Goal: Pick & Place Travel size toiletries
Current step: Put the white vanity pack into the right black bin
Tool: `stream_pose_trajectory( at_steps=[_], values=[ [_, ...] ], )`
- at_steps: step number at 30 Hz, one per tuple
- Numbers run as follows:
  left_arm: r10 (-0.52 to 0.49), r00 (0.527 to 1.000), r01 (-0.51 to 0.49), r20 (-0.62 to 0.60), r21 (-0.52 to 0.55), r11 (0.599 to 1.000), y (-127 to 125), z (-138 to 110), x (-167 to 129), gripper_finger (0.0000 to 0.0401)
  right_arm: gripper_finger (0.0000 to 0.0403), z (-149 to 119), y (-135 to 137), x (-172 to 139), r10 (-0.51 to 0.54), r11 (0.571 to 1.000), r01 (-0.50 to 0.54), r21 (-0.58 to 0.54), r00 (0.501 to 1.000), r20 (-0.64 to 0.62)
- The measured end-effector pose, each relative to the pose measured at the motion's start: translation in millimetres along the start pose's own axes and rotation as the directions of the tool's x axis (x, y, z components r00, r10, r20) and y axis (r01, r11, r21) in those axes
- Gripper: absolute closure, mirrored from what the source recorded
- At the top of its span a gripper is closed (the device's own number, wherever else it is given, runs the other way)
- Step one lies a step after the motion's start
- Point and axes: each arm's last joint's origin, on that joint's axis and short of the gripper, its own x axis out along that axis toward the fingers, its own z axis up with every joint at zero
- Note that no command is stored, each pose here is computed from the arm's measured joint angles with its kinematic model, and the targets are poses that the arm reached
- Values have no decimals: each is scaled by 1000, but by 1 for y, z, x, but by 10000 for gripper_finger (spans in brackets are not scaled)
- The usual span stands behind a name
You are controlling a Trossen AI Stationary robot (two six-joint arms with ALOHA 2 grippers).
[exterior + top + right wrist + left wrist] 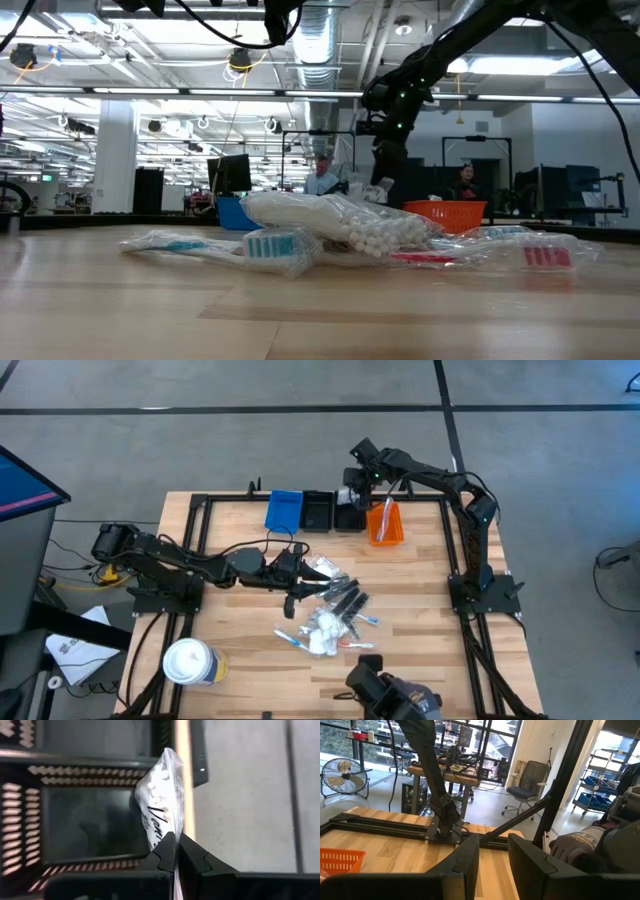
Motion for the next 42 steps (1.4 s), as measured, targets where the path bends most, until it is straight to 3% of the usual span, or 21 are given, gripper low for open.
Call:
stream_pose_trajectory(
  at_steps=[6, 10, 14, 19, 31, 42],
  values=[
    [1, 1000, -1, 0, 0, 1000, 0, 0, 0, 306, 403, 0, -2, 0, -18, 1000, 18, 7, 1000, 2],
    [1, 1000, -1, 0, 0, 1000, 0, 0, 0, 306, 403, -2, 3, 0, 21, 1000, -21, -8, 999, -30],
    [1, 1000, -1, 0, 0, 1000, 0, 0, 0, 306, 403, -9, 7, -1, 123, 992, -123, 12, 991, -46],
    [1, 1000, -1, 1, 0, 1000, 0, 0, 0, 306, 403, -20, 5, 18, 158, 987, -154, 50, 983, -88],
    [-1, 1000, 1, -3, 3, 1000, 1, 0, 0, 306, 395, -12, 3, 34, 20, 1000, -22, -14, 989, -143],
    [1, 1000, -1, -4, 3, 1000, 1, 0, 0, 306, 325, -9, 1, 35, -18, 1000, 16, -20, 992, -123]
  ],
)
